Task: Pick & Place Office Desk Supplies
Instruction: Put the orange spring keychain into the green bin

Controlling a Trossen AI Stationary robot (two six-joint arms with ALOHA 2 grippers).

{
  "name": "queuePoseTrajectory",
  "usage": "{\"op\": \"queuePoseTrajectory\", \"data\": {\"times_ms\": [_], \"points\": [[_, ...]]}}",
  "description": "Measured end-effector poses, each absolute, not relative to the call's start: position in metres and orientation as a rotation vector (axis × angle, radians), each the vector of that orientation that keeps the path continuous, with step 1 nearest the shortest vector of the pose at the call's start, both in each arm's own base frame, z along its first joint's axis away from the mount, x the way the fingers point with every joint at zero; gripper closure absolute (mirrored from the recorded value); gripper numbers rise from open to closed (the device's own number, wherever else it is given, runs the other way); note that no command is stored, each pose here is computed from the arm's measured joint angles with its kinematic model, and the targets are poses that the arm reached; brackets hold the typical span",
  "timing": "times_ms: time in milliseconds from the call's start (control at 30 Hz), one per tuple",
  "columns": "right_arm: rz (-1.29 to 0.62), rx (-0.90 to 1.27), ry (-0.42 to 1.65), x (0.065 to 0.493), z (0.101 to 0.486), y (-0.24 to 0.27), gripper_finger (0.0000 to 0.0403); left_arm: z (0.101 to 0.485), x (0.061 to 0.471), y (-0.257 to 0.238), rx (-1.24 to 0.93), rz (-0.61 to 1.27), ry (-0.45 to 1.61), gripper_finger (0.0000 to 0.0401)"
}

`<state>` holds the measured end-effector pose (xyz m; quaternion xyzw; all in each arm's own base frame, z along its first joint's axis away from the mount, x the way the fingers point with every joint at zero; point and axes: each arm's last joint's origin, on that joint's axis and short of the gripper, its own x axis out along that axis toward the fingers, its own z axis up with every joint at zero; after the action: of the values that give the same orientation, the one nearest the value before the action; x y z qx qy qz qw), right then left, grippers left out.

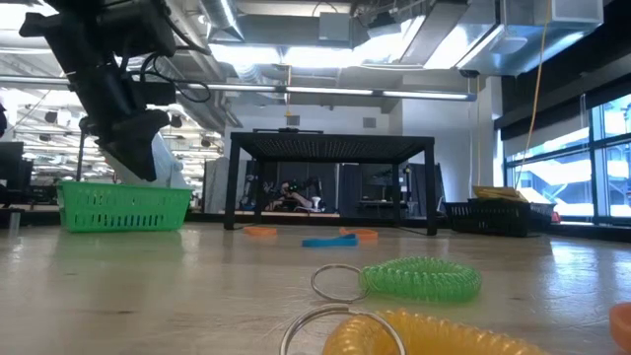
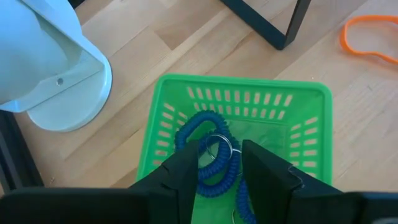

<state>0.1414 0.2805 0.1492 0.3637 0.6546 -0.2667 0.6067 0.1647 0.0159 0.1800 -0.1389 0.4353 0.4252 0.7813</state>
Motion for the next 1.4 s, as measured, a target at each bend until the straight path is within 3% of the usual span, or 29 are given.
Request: {"op": "queuePoseTrajectory", "data": {"times_ms": [500,700,1000,1200,1400], "points": [[-0.558,0.695,1.534,0.144,0.131,0.284,0.0213,0.18,0.166,0.015,-0.321,0.901,0.934,0.0287],[-0.571,0.69,1.542,0.143,0.13,0.283,0.026,0.181,0.167,0.015,-0.328,0.896,0.924,0.0288],[-0.583,0.715,1.54,0.143,0.13,0.284,0.0384,0.185,0.172,0.015,-0.359,0.876,0.853,0.0298],[-0.465,0.679,1.549,0.149,0.142,0.294,0.0383,0.196,0.165,0.015,-0.389,0.858,0.784,0.0308],[-0.297,0.631,1.406,0.157,0.181,0.301,0.0386,0.214,0.164,0.014,-0.428,0.779,0.627,0.0314]]}}
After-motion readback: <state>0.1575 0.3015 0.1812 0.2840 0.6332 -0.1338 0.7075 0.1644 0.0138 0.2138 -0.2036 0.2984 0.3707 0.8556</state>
